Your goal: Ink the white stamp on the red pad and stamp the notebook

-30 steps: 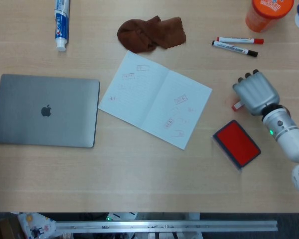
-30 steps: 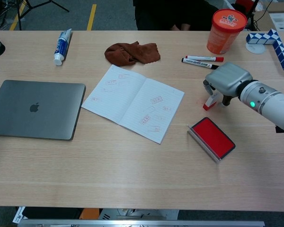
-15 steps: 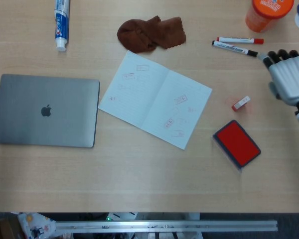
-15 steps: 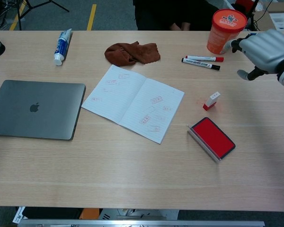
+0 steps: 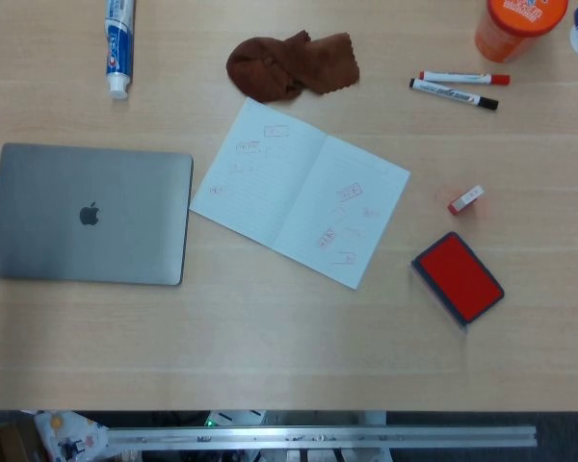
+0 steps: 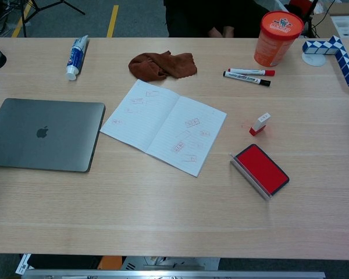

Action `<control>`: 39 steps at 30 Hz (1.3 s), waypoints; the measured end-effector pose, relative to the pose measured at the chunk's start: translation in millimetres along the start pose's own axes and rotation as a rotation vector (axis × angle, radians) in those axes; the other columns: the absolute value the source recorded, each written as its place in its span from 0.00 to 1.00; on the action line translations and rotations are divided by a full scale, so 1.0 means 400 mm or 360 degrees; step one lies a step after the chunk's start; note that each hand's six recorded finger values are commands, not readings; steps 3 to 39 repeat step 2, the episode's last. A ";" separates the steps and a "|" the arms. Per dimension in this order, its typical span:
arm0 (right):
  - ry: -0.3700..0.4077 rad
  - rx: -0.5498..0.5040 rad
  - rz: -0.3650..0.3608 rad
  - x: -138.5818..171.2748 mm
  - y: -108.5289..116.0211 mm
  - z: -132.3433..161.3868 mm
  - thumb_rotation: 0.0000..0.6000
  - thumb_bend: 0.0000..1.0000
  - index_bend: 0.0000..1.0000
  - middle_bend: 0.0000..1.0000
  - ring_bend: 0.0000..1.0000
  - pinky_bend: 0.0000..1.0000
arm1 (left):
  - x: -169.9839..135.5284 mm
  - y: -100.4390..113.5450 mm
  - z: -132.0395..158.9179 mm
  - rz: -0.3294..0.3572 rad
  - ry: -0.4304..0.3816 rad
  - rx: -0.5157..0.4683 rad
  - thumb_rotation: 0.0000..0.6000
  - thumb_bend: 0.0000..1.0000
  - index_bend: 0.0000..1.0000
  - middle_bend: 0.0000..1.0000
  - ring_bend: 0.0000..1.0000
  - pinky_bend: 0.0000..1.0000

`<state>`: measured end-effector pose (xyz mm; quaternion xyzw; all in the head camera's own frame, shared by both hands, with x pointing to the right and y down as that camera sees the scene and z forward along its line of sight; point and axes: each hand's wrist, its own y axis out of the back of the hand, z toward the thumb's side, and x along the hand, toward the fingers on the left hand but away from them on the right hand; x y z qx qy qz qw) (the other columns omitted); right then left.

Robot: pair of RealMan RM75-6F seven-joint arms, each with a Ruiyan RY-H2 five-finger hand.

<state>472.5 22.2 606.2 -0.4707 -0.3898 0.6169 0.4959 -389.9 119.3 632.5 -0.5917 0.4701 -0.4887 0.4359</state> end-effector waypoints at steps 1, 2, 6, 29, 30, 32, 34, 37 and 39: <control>-0.0027 -0.0005 -0.0007 0.013 0.003 -0.017 1.00 0.35 0.33 0.39 0.29 0.33 | -0.002 0.001 0.003 0.0001 -0.0003 0.0002 1.00 0.26 0.00 0.00 0.00 0.05; -0.0059 -0.0012 -0.0015 0.030 0.005 -0.037 1.00 0.35 0.33 0.39 0.29 0.33 | -0.004 0.002 0.006 0.0001 -0.0007 0.0003 1.00 0.26 0.00 0.00 0.00 0.05; -0.0059 -0.0012 -0.0015 0.030 0.005 -0.037 1.00 0.35 0.33 0.39 0.29 0.33 | -0.004 0.002 0.006 0.0001 -0.0007 0.0003 1.00 0.26 0.00 0.00 0.00 0.05; -0.0059 -0.0012 -0.0015 0.030 0.005 -0.037 1.00 0.35 0.33 0.39 0.29 0.33 | -0.004 0.002 0.006 0.0001 -0.0007 0.0003 1.00 0.26 0.00 0.00 0.00 0.05; -0.0059 -0.0012 -0.0015 0.030 0.005 -0.037 1.00 0.35 0.33 0.39 0.29 0.33 | -0.004 0.002 0.006 0.0001 -0.0007 0.0003 1.00 0.26 0.00 0.00 0.00 0.05; -0.0059 -0.0012 -0.0015 0.030 0.005 -0.037 1.00 0.35 0.33 0.39 0.29 0.33 | -0.004 0.002 0.006 0.0001 -0.0007 0.0003 1.00 0.26 0.00 0.00 0.00 0.05; -0.0059 -0.0012 -0.0015 0.030 0.005 -0.037 1.00 0.35 0.33 0.39 0.29 0.33 | -0.004 0.002 0.006 0.0001 -0.0007 0.0003 1.00 0.26 0.00 0.00 0.00 0.05; -0.0059 -0.0012 -0.0015 0.030 0.005 -0.037 1.00 0.35 0.33 0.39 0.29 0.33 | -0.004 0.002 0.006 0.0001 -0.0007 0.0003 1.00 0.26 0.00 0.00 0.00 0.05; -0.0059 -0.0012 -0.0015 0.030 0.005 -0.037 1.00 0.35 0.33 0.39 0.29 0.33 | -0.004 0.002 0.006 0.0001 -0.0007 0.0003 1.00 0.26 0.00 0.00 0.00 0.05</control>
